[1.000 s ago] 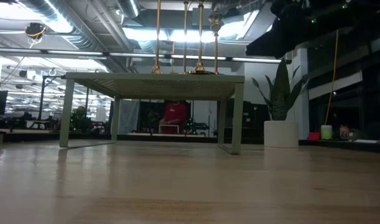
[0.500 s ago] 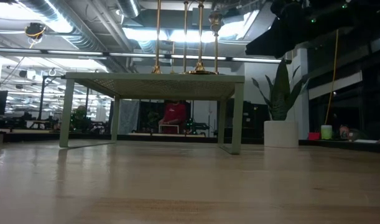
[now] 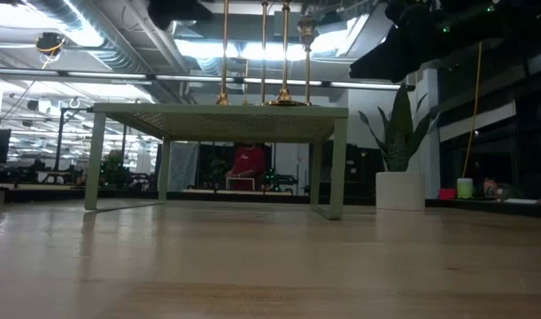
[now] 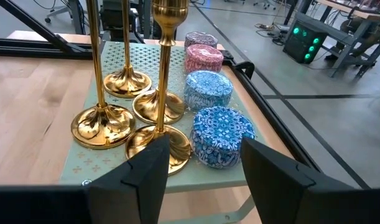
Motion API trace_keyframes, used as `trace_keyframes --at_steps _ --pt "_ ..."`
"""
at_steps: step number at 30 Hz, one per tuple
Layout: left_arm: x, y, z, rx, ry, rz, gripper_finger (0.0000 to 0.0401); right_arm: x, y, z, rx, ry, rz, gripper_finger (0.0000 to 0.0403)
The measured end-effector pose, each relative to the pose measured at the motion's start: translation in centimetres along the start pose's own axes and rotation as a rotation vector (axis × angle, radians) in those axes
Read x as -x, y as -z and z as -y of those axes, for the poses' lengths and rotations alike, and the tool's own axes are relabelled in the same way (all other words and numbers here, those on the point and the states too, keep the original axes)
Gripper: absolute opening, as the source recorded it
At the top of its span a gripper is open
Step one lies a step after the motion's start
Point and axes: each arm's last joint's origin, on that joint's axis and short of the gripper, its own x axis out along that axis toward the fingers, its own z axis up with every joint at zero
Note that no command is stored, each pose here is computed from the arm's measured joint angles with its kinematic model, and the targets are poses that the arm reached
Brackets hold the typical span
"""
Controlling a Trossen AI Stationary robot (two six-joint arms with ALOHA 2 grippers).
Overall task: Pick & Place candle stick holders
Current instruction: Adjust the gold candle holders and light blue scented candle on the shelf
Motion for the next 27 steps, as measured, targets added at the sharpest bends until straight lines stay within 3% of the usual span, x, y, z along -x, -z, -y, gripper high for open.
trace_keyframes --at_steps 5,12,27 --pt "-1.6 0.7 0.3 -0.031 0.006 0.099 0.0215 0.0 0.0 0.0 -0.001 0.010 0.001 0.0200" --pt "-1.8 0.5 0.1 -0.035 0.019 0.117 0.0196 0.0 -0.1 0.1 -0.001 0.024 0.004 0.0200" --pt "-2.0 0.4 -0.5 -0.041 0.080 0.122 0.0047 0.0 -0.1 0.2 -0.001 0.053 0.001 0.0200"
